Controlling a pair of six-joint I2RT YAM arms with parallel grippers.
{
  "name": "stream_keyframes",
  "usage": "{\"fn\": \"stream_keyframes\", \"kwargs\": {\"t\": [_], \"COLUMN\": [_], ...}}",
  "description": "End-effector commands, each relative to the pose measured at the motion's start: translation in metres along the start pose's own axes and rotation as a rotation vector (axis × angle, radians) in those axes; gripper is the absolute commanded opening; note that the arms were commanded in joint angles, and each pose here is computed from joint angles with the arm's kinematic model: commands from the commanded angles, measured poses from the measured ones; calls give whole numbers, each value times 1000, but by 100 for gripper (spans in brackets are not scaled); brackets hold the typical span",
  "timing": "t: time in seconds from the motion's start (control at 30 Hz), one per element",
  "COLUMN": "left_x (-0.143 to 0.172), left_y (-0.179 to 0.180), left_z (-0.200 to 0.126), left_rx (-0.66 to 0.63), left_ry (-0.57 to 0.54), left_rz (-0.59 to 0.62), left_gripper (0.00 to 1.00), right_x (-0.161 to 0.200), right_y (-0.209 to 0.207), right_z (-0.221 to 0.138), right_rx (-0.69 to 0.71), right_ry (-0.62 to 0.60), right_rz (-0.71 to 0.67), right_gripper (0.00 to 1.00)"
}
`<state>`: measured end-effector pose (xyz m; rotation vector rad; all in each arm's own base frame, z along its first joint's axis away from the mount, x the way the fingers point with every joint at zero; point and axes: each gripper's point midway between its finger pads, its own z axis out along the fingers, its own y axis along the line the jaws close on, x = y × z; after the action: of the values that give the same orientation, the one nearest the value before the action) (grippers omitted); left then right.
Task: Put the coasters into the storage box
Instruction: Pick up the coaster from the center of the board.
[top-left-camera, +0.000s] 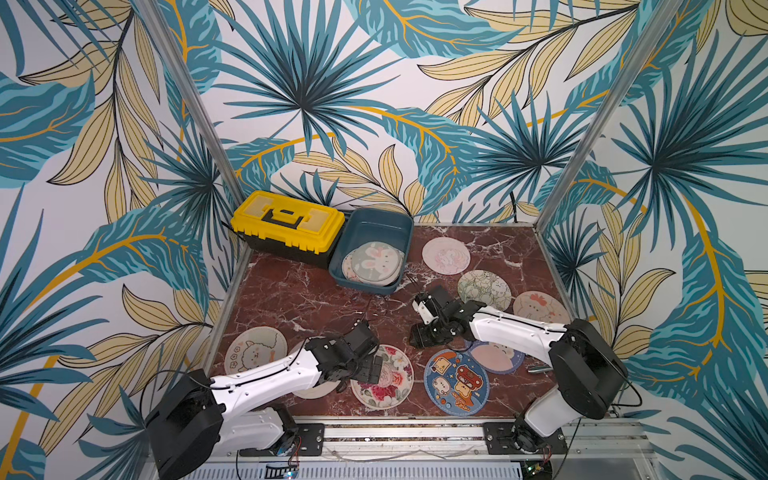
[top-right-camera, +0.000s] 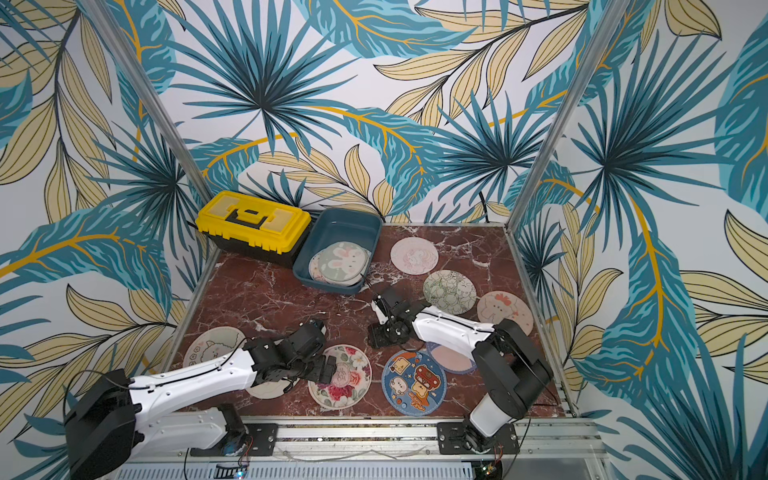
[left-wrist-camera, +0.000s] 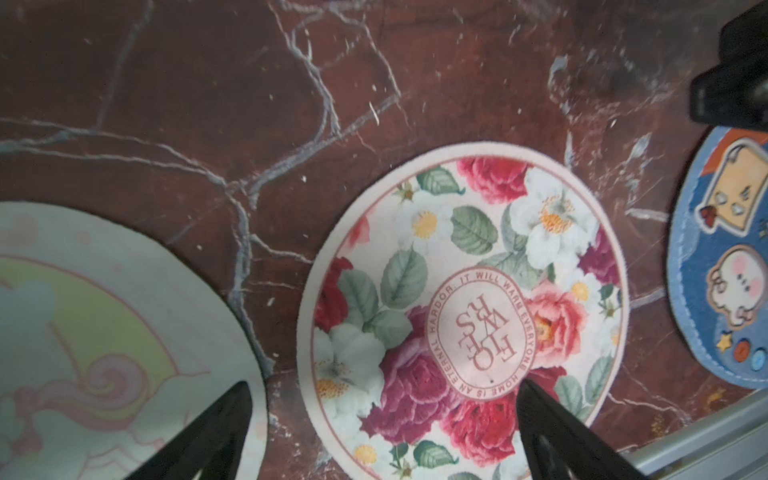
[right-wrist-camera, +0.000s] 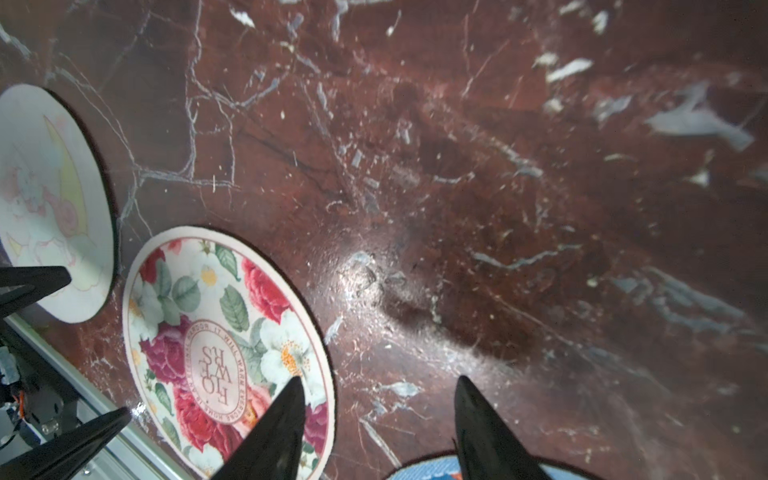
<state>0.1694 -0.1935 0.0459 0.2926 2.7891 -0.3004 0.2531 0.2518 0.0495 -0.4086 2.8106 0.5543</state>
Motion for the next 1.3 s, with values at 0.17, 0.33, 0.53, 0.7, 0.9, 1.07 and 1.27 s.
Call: {"fn": "stream_keyframes", "kwargs": {"t": [0.17,0.33,0.53,0.7,0.9,1.07,1.27], "left_x": [21,22,23,23,24,26,25], "left_y": [19,23,26,26,25,25,25], "left_z": [20,22,20,20,22,23,22], "left_rx": [-150,-174,-177,-170,-166,-167,-165], "left_ry": [73,69,55,47,55,61,59], "left_rz": [21,15,-1,-11,-13,-10,-9], "left_gripper": [100,100,100,100,100,100,100], "right_x": [12,20,32,36,45,47,52], "right_y": [17,26,31,35,44,37,32], "right_z": [1,4,12,17,24,29,33], "right_rx": [-50,-66,-86,-101,-113,-74,-50], "right_ry": [-1,11,40,60,89,103,119], "right_rz": [-9,-15,-6,4,-4,6,10], "right_gripper": [58,58,58,58,57,57,57]}}
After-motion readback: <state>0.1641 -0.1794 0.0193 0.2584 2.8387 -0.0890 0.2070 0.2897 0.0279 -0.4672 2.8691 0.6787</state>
